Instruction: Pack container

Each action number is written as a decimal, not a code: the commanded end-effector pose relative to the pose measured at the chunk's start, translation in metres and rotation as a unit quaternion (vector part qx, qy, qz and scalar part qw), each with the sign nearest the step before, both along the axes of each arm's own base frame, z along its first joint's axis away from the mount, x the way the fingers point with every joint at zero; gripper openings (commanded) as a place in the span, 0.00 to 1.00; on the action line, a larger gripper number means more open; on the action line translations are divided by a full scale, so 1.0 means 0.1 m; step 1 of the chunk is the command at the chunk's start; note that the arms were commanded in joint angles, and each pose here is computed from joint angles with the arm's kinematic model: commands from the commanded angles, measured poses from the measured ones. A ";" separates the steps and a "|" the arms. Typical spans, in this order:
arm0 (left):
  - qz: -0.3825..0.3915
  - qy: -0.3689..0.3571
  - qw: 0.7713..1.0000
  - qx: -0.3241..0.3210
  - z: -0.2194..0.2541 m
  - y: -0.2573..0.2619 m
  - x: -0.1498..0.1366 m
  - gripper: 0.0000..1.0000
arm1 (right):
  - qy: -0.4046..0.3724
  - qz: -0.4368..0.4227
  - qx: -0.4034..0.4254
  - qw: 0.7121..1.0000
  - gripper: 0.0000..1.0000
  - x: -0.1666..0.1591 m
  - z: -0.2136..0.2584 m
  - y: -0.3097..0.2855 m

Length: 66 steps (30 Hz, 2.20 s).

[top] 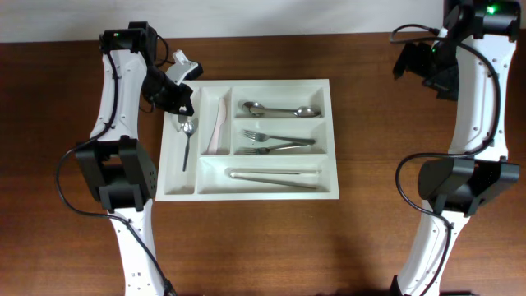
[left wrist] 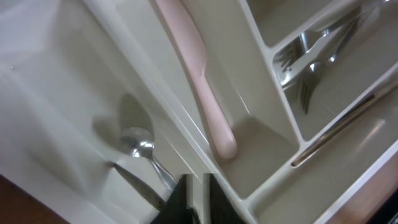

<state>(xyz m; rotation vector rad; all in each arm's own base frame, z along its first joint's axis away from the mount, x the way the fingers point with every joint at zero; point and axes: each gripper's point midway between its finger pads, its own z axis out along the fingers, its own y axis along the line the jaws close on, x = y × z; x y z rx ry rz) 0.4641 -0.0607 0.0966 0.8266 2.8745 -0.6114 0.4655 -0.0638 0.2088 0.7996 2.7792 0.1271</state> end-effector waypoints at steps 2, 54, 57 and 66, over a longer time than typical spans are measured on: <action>-0.006 -0.004 1.000 0.003 0.02 0.04 -0.02 0.42 | -0.007 -0.004 0.002 1.000 0.99 -0.01 0.07 0.00; 0.359 -0.233 0.878 0.214 2.13 1.08 0.07 0.99 | -0.007 -0.004 0.002 1.000 0.99 -0.01 0.07 0.00; 0.359 -0.233 0.878 0.214 2.13 1.08 0.07 0.99 | -0.007 -0.004 0.003 1.000 0.99 -0.01 0.07 0.00; 0.358 -0.233 0.878 0.214 2.13 1.07 0.07 0.99 | -0.007 -0.004 0.002 1.000 0.99 -0.01 0.07 0.00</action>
